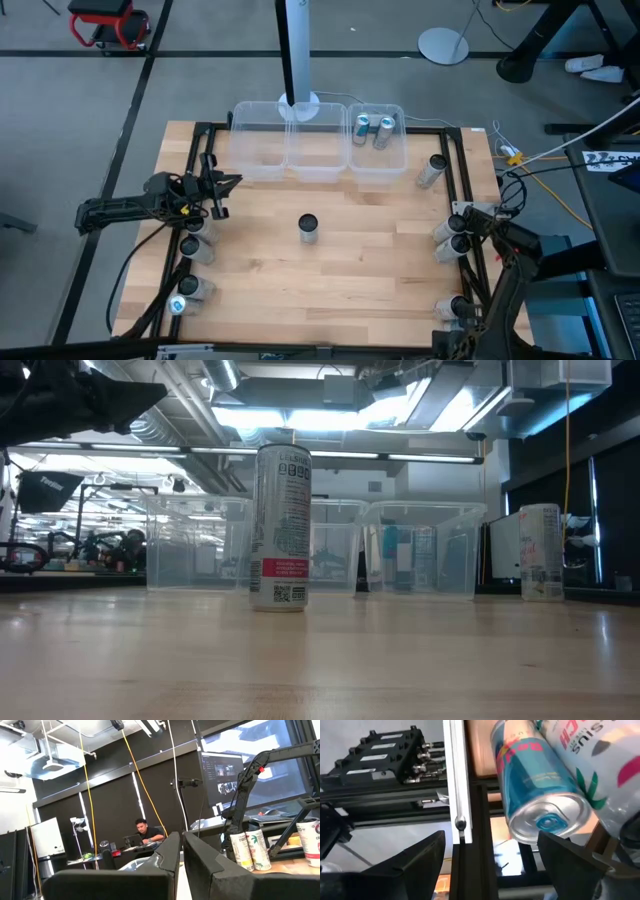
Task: Sort soda cans
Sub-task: Put the blue soda can into the right transparent bin
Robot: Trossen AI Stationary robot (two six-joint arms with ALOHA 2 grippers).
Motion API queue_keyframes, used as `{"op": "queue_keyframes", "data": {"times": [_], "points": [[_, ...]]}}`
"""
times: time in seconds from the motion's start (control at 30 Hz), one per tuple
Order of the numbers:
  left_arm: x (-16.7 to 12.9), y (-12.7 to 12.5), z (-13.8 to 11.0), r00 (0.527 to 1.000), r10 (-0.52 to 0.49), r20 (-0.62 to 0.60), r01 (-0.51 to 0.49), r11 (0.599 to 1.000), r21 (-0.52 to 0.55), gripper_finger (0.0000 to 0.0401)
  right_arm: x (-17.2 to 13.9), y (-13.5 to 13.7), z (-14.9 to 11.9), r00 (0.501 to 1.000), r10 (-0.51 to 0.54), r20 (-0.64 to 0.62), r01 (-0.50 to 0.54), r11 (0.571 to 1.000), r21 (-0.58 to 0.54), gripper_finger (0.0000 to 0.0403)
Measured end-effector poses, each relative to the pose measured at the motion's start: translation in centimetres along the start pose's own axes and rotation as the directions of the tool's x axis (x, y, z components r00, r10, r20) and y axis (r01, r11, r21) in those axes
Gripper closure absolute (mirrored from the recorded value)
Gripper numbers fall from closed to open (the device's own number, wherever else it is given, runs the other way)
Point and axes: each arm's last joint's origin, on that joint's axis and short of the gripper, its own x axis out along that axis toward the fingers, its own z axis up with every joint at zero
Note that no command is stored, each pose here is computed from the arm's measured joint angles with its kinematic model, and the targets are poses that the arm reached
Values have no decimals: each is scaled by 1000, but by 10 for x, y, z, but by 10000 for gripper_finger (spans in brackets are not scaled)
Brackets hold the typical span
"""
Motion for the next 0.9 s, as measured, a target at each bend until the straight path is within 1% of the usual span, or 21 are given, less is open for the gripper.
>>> {"op": "queue_keyframes", "data": {"times": [0.13,0.37,0.47,0.63,0.77,0.9], "points": [[0,0,1,1000,2,7,-2,1000,-1,384,-3,0,-9,1000,12,3,-12,999,33,86],[0,1,2,1000,5,17,-5,1000,-6,384,-19,-10,-14,992,15,125,-17,1000,22,86],[0,0,2,1000,5,16,-5,1000,-8,384,-17,-12,-13,992,8,123,-11,1000,25,86],[0,0,2,1000,5,16,-5,1000,-13,384,-3,-21,-11,995,-48,92,43,998,50,86],[0,1,2,1000,6,18,-5,1000,-8,384,-5,-31,-17,997,-40,65,37,998,58,86],[0,1,2,1000,6,18,-6,1000,0,384,-8,-34,-17,992,-47,114,41,998,57,86]]}}
